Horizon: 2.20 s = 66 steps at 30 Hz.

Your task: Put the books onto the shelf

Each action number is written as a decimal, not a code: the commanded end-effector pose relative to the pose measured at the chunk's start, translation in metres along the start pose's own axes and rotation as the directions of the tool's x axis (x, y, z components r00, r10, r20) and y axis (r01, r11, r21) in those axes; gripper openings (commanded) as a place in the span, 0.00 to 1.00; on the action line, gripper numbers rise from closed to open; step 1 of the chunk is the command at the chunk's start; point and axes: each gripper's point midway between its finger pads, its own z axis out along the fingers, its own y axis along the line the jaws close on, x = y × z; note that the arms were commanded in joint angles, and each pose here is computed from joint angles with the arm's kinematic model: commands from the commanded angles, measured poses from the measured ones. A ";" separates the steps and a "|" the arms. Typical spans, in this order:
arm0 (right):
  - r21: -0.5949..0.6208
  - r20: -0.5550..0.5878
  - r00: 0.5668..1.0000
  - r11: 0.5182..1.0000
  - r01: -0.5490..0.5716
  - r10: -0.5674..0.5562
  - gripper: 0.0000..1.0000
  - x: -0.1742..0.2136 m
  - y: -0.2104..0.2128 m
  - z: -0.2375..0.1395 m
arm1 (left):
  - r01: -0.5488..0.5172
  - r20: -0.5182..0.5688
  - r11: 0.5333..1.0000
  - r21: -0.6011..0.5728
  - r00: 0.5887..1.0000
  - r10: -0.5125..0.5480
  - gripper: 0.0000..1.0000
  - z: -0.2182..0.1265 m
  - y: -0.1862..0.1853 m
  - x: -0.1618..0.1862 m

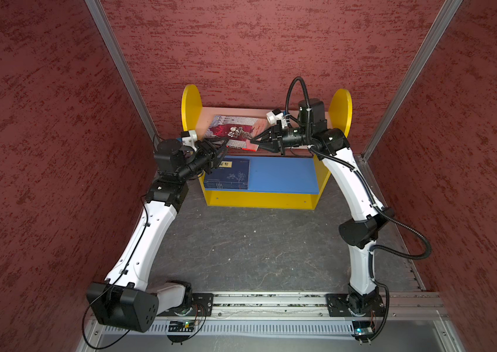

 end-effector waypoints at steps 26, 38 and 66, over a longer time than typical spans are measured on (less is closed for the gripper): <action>-0.103 -0.057 0.994 0.991 0.086 -0.093 0.14 0.016 0.030 -0.010 | 0.083 0.047 0.995 0.048 0.995 -0.085 0.24 -0.016 -0.016 -0.015; -0.057 -0.013 0.998 0.997 0.058 -0.059 0.47 0.008 0.017 -0.008 | 0.163 0.084 0.986 0.022 0.983 -0.164 0.00 -0.020 -0.008 -0.027; -0.104 0.108 0.994 0.995 0.004 0.007 0.51 0.029 0.014 -0.003 | 0.189 0.125 0.982 0.019 0.974 -0.190 0.01 -0.019 -0.006 -0.041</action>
